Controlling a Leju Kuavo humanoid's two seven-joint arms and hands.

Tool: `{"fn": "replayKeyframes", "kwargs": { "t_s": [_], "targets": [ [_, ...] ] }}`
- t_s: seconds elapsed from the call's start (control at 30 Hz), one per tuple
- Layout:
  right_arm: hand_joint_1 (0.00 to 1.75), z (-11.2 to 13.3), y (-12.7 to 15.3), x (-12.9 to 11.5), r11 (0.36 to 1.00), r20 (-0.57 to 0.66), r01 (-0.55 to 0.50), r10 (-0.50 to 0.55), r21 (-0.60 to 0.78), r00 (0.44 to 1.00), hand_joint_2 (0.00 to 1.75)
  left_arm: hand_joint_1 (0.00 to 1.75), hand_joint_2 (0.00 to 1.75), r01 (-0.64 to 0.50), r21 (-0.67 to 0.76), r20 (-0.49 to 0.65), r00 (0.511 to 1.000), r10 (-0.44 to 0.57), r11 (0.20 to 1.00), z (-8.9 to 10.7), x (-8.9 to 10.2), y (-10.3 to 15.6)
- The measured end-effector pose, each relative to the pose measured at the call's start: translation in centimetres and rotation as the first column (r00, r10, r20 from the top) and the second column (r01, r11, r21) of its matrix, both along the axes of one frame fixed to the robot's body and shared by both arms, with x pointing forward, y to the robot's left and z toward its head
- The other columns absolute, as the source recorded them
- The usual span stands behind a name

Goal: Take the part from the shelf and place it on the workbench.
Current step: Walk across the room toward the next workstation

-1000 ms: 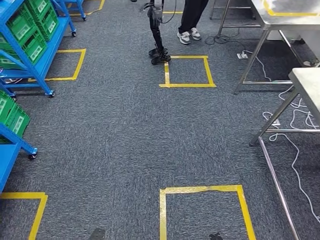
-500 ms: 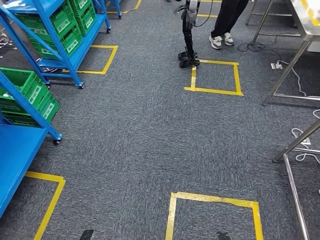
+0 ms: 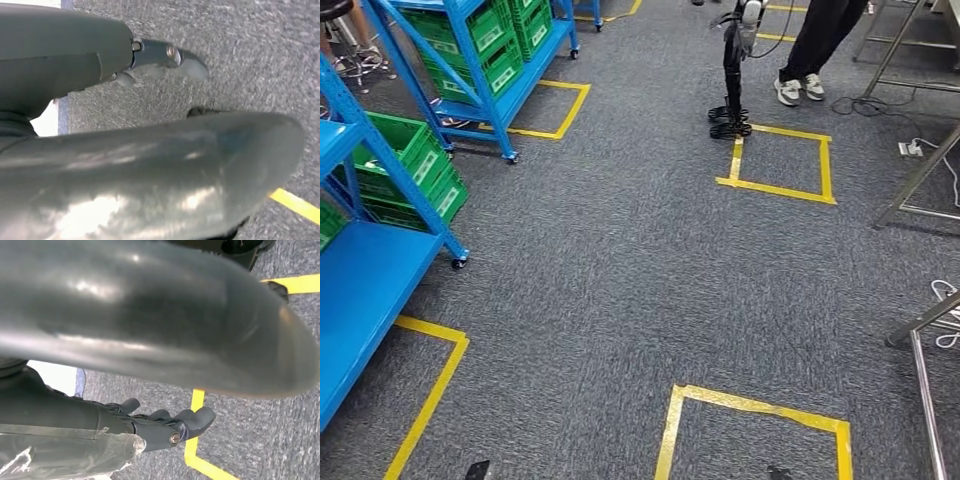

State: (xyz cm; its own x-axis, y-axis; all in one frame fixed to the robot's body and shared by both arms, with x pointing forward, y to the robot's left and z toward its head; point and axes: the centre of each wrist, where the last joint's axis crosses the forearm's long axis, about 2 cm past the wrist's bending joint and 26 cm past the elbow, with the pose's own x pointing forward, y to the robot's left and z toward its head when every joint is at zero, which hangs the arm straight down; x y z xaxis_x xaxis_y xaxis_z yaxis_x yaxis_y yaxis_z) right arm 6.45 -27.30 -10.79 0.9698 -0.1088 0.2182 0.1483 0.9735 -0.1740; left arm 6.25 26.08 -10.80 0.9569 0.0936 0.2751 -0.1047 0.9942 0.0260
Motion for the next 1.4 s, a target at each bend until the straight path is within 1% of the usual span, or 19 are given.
{"fn": "replayKeyframes", "kwargs": {
  "t_s": [0.43,0.57,0.67,0.77,0.93,1.03,1.17,1.4],
  "targets": [
    [0.00,-0.01,-0.12,-0.08,1.000,-0.003,0.001,-0.001,-0.006,1.000,0.00,0.00,0.00,0.013,-0.008,-0.009,1.000,-0.013,1.000,-0.01,-0.07,-0.10],
    [0.00,-0.01,-0.14,-0.06,1.000,-0.002,0.003,-0.003,-0.010,1.000,0.00,0.00,0.00,0.029,-0.012,-0.013,0.999,-0.029,1.000,-0.04,-0.30,-0.13],
    [0.00,-0.01,-0.20,-0.06,1.000,-0.004,-0.008,0.008,-0.017,1.000,0.00,0.00,0.00,0.052,-0.007,-0.009,0.999,-0.052,0.999,-0.01,-0.11,-0.16],
    [0.00,-0.02,-0.26,-0.15,0.998,-0.020,-0.049,0.048,-0.039,0.999,0.00,0.00,0.00,0.077,-0.003,-0.010,0.997,-0.077,0.997,-0.01,-0.15,-0.26],
    [0.00,0.04,-0.25,0.10,0.982,-0.050,-0.168,0.164,-0.091,0.985,0.00,0.00,0.00,0.112,0.002,0.001,0.994,-0.112,0.994,0.07,0.31,-0.39],
    [0.00,0.08,-0.21,0.28,0.970,-0.060,-0.216,0.210,-0.108,0.976,0.00,0.00,0.00,0.130,0.001,0.005,0.992,-0.130,0.992,0.08,0.33,-0.53],
    [0.00,0.09,-0.14,0.31,0.960,-0.070,-0.254,0.247,-0.121,0.967,0.00,0.00,0.00,0.153,-0.001,0.008,0.988,-0.153,0.988,0.09,0.34,-0.68],
    [0.00,0.08,-0.05,0.21,0.951,-0.078,-0.282,0.274,-0.125,0.959,0.00,0.00,0.00,0.161,-0.005,0.009,0.987,-0.161,0.987,0.11,0.37,-0.80]
  ]
}}
